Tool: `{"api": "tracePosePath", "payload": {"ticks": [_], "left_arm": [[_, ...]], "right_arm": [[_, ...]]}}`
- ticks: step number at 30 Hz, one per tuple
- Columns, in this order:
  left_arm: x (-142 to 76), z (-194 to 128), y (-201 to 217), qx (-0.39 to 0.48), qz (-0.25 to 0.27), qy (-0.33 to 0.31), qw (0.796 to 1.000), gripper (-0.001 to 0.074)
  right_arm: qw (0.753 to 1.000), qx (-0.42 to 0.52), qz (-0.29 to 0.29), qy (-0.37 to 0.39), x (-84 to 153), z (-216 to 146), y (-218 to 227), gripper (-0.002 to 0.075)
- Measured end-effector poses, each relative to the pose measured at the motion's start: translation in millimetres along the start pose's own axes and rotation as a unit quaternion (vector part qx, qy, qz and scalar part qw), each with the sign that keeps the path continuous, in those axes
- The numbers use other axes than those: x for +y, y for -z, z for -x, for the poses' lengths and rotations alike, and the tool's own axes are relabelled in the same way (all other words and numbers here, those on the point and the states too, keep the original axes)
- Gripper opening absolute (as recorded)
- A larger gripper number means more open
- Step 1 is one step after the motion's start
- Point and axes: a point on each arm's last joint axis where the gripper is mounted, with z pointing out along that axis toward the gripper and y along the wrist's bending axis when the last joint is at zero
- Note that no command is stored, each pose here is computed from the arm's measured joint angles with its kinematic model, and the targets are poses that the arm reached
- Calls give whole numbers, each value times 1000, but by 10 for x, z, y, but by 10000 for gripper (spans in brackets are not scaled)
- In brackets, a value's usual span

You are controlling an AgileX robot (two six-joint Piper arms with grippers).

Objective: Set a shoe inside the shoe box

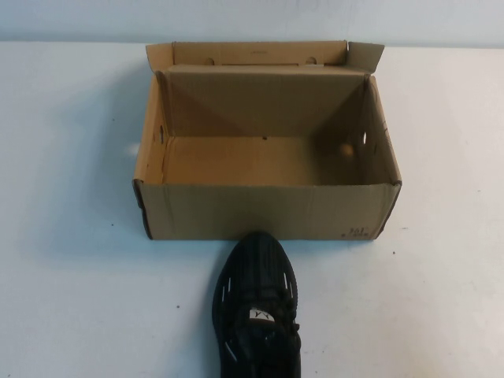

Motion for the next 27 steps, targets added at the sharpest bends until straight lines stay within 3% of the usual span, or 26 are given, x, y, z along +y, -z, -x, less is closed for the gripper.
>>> {"api": "tracePosePath", "payload": {"ticks": [7, 13, 19, 27], "left_arm": [[-55, 387, 88, -217, -37, 26, 975, -2], [-75, 676, 109, -280, -51, 40, 958, -2], [-86, 1210, 95, -299, -46, 37, 952, -2], [-88, 1715, 122, -276, -38, 62, 958, -2]], "right_arm": [[976, -211, -34, -38, -74, 372, 82, -16], [952, -290, -19, -95, -63, 777, 78, -16], [948, -264, 30, -176, 17, 1336, -2, -16], [967, -153, 65, -192, 139, 1809, -90, -16]]}}
